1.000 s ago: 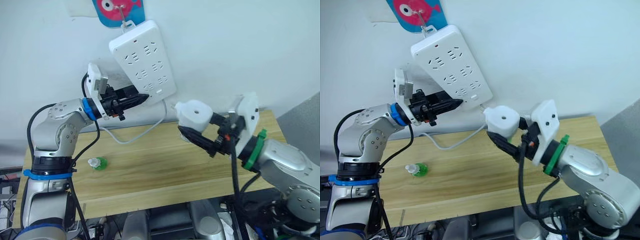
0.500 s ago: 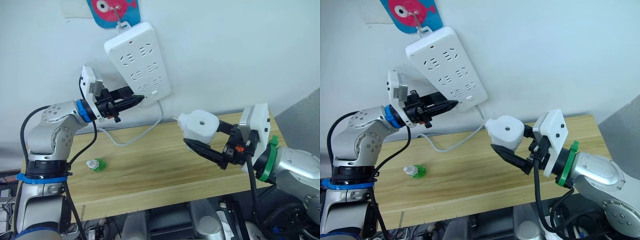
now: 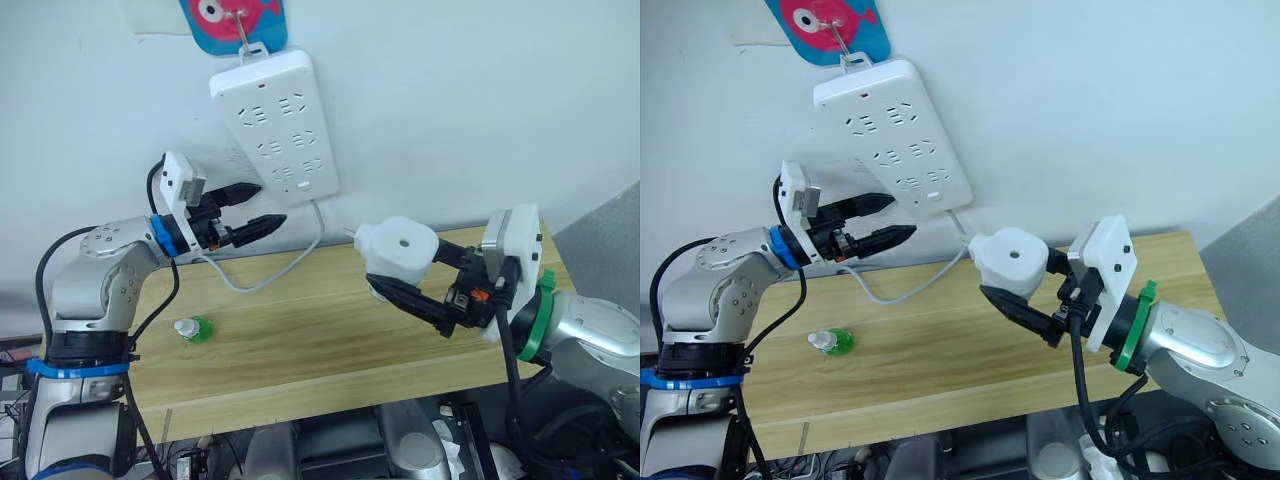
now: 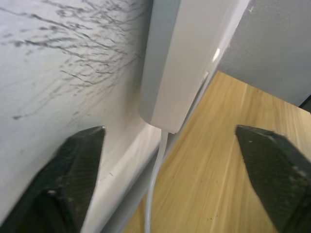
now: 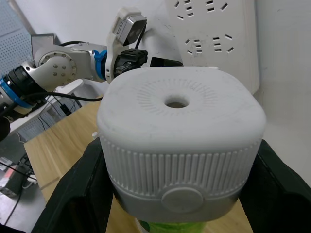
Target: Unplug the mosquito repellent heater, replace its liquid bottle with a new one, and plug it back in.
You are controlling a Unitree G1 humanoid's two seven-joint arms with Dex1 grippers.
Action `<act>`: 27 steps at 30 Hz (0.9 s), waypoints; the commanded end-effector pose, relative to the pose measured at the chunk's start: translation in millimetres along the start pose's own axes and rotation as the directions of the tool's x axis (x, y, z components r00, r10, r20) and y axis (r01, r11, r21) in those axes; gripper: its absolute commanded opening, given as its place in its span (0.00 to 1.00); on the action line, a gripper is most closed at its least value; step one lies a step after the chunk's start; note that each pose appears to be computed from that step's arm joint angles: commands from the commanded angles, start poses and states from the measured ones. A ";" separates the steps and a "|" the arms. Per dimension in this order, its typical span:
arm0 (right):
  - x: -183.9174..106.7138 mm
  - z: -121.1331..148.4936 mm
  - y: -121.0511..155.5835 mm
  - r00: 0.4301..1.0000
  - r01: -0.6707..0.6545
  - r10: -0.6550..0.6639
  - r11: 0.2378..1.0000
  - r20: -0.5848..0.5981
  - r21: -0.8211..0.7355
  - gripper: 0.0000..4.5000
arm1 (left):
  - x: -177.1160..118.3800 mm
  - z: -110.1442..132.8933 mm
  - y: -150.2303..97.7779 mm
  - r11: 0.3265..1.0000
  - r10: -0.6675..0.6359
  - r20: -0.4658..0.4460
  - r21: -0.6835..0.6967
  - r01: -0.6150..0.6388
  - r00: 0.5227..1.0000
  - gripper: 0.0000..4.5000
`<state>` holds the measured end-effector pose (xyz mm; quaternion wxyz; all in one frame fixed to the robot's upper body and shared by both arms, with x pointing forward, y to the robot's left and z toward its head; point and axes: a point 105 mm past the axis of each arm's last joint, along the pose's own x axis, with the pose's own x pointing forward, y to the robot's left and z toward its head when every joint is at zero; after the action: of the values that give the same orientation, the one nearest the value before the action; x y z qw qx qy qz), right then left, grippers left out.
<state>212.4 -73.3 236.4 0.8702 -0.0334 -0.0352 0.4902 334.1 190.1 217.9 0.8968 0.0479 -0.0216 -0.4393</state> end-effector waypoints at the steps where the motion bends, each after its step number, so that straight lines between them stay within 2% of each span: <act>1: -2.2 9.0 4.7 0.998 -0.020 0.018 1.000 0.060 0.025 0.66 | -25.8 18.8 -6.9 1.000 0.021 0.039 0.005 -0.021 0.999 0.99; 7: -2.2 9.3 3.1 0.997 -0.028 0.022 0.996 0.080 0.079 0.66 | -44.2 14.7 -33.1 0.999 0.008 0.014 -0.051 -0.007 1.000 0.99; 14: -0.4 12.4 -2.1 0.993 -0.033 0.015 0.989 0.121 0.145 0.66 | -44.7 3.9 -64.7 0.992 -0.023 0.019 -0.120 0.025 1.000 0.99; 19: 2.4 16.6 -0.6 0.991 -0.040 0.019 0.986 0.135 0.159 0.66 | -42.5 4.2 -81.3 0.987 -0.041 0.105 -0.148 0.056 0.994 0.99; 22: 4.6 19.4 1.0 0.990 -0.039 0.014 0.983 0.143 0.177 0.66 | -42.0 14.6 -94.5 0.964 -0.103 0.269 -0.212 0.163 0.958 0.99; 27: 7.4 22.6 3.0 0.989 -0.022 -0.011 0.975 0.149 0.221 0.66 | -36.9 5.1 -105.7 0.960 -0.112 0.269 -0.219 0.174 0.957 0.99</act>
<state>220.8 -68.9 248.8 0.8696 0.0982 -0.0253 0.4832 235.7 161.8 208.0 0.8605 -0.1237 -0.0666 -0.4897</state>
